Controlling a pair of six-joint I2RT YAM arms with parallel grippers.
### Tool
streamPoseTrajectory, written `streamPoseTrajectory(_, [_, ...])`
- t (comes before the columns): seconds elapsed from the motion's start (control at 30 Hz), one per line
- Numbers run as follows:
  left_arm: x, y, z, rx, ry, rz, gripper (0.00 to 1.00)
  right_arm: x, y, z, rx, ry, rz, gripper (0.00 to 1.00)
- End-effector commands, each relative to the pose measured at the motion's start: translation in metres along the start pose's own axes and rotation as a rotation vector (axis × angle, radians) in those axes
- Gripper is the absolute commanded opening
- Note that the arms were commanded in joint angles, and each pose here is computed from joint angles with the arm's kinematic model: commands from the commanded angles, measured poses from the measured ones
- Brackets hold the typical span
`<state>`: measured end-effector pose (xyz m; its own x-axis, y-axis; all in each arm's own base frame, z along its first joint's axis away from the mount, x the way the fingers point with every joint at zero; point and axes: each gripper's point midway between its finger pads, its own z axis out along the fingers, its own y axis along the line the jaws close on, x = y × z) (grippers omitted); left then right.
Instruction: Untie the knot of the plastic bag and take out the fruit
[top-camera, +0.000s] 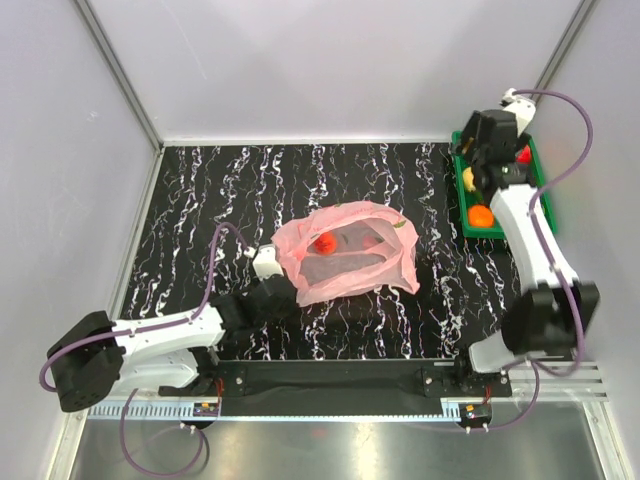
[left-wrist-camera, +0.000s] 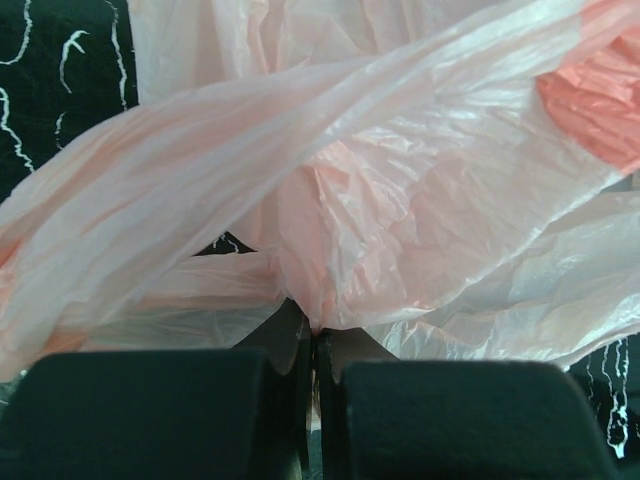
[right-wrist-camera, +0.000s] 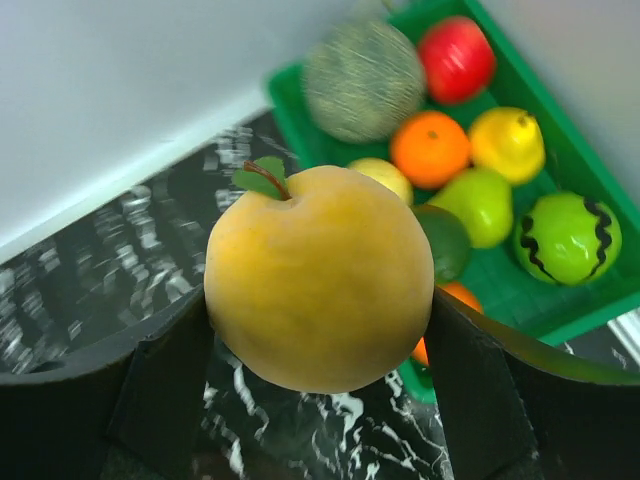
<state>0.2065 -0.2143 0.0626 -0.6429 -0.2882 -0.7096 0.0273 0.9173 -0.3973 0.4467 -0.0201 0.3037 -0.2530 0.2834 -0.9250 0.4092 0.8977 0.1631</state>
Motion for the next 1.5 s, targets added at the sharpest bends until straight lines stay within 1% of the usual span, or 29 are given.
streamPoseTrajectory(0.0, [-0.021, -0.032, -0.007, 0.111, -0.038, -0.031, 0.00, 0.024, -0.046, 0.058, 0.149, 0.163, 0.145, 0.00])
streamPoseTrajectory(0.03, [-0.023, -0.037, -0.008, 0.134, -0.046, -0.036, 0.00, 0.032, -0.053, 0.078, 0.190, 0.211, 0.154, 0.00])
streamPoseTrajectory(0.07, [-0.022, -0.037, -0.009, 0.143, -0.041, -0.037, 0.00, 0.031, -0.067, 0.091, 0.219, 0.218, 0.180, 0.00])
streamPoseTrajectory(0.13, [-0.019, -0.036, -0.009, 0.153, -0.036, -0.038, 0.00, 0.042, -0.074, 0.116, 0.239, 0.243, 0.192, 0.00])
streamPoseTrajectory(0.17, [-0.019, -0.037, -0.010, 0.162, -0.038, -0.041, 0.00, 0.030, -0.075, 0.123, 0.247, 0.214, 0.202, 0.00])
streamPoseTrajectory(0.2, [-0.020, -0.038, -0.012, 0.174, -0.038, -0.043, 0.00, 0.027, -0.086, 0.130, 0.291, 0.199, 0.197, 0.04])
streamPoseTrajectory(0.23, [-0.019, -0.038, -0.012, 0.178, -0.038, -0.040, 0.00, 0.039, -0.091, 0.144, 0.315, 0.225, 0.183, 0.08])
streamPoseTrajectory(0.27, [-0.019, -0.038, -0.013, 0.182, -0.037, -0.040, 0.00, 0.029, -0.092, 0.149, 0.319, 0.220, 0.181, 0.11])
streamPoseTrajectory(0.3, [-0.020, -0.039, -0.015, 0.192, -0.041, -0.043, 0.00, 0.031, -0.097, 0.155, 0.328, 0.236, 0.180, 0.13])
streamPoseTrajectory(0.33, [-0.020, -0.038, -0.015, 0.191, -0.042, -0.041, 0.00, 0.048, -0.104, 0.168, 0.355, 0.274, 0.175, 0.14])
streamPoseTrajectory(0.37, [-0.020, -0.037, -0.015, 0.192, -0.045, -0.041, 0.00, 0.045, -0.108, 0.171, 0.367, 0.276, 0.182, 0.17])
streamPoseTrajectory(0.4, [-0.021, -0.037, -0.016, 0.192, -0.047, -0.041, 0.00, 0.048, -0.108, 0.175, 0.358, 0.285, 0.187, 0.22])
streamPoseTrajectory(0.43, [-0.022, -0.037, -0.016, 0.190, -0.050, -0.040, 0.00, 0.059, -0.111, 0.183, 0.362, 0.305, 0.185, 0.32])
streamPoseTrajectory(0.5, [-0.023, -0.037, -0.017, 0.190, -0.053, -0.033, 0.00, 0.059, -0.113, 0.189, 0.363, 0.305, 0.181, 0.36])
streamPoseTrajectory(0.53, [-0.024, -0.036, -0.018, 0.190, -0.054, -0.035, 0.00, 0.065, -0.112, 0.193, 0.364, 0.313, 0.174, 0.43])
streamPoseTrajectory(0.57, [-0.024, -0.037, -0.019, 0.191, -0.055, -0.034, 0.00, 0.065, -0.114, 0.195, 0.365, 0.310, 0.172, 0.56])
streamPoseTrajectory(0.63, [-0.025, -0.036, -0.019, 0.187, -0.056, -0.033, 0.00, 0.072, -0.117, 0.199, 0.377, 0.323, 0.162, 0.66])
streamPoseTrajectory(0.67, [-0.025, -0.036, -0.019, 0.187, -0.056, -0.035, 0.00, 0.072, -0.118, 0.199, 0.378, 0.323, 0.163, 0.79])
streamPoseTrajectory(0.8, [-0.025, -0.036, -0.019, 0.183, -0.050, -0.032, 0.00, 0.065, -0.114, 0.201, 0.337, 0.310, 0.159, 1.00])
streamPoseTrajectory(0.97, [-0.023, -0.034, -0.019, 0.175, -0.047, -0.027, 0.00, 0.025, -0.104, 0.188, 0.288, 0.221, 0.165, 1.00])
streamPoseTrajectory(1.0, [-0.023, -0.034, -0.019, 0.176, -0.046, -0.025, 0.00, 0.010, -0.102, 0.180, 0.274, 0.195, 0.171, 1.00])
streamPoseTrajectory(1.07, [-0.024, -0.035, -0.019, 0.177, -0.046, -0.026, 0.00, -0.002, -0.097, 0.171, 0.246, 0.172, 0.182, 1.00])
streamPoseTrajectory(1.1, [-0.025, -0.036, -0.020, 0.179, -0.048, -0.027, 0.00, -0.024, -0.090, 0.155, 0.218, 0.129, 0.202, 1.00])
streamPoseTrajectory(1.2, [-0.027, -0.037, -0.021, 0.184, -0.054, -0.030, 0.00, -0.042, -0.079, 0.133, 0.145, 0.072, 0.229, 1.00])
streamPoseTrajectory(1.27, [-0.029, -0.038, -0.022, 0.186, -0.059, -0.034, 0.00, -0.067, -0.068, 0.099, 0.085, -0.009, 0.247, 1.00])
streamPoseTrajectory(1.3, [-0.030, -0.038, -0.022, 0.185, -0.064, -0.036, 0.00, -0.071, -0.050, 0.085, -0.014, -0.011, 0.242, 1.00])
streamPoseTrajectory(1.37, [-0.031, -0.039, -0.022, 0.187, -0.068, -0.038, 0.00, -0.078, -0.016, 0.041, -0.181, -0.040, 0.214, 1.00])
streamPoseTrajectory(1.43, [-0.033, -0.040, -0.022, 0.188, -0.073, -0.038, 0.00, -0.066, 0.019, -0.006, -0.370, -0.006, 0.144, 1.00])
streamPoseTrajectory(1.47, [-0.033, -0.040, -0.022, 0.187, -0.074, -0.039, 0.00, -0.053, 0.052, -0.031, -0.476, 0.019, 0.101, 1.00])
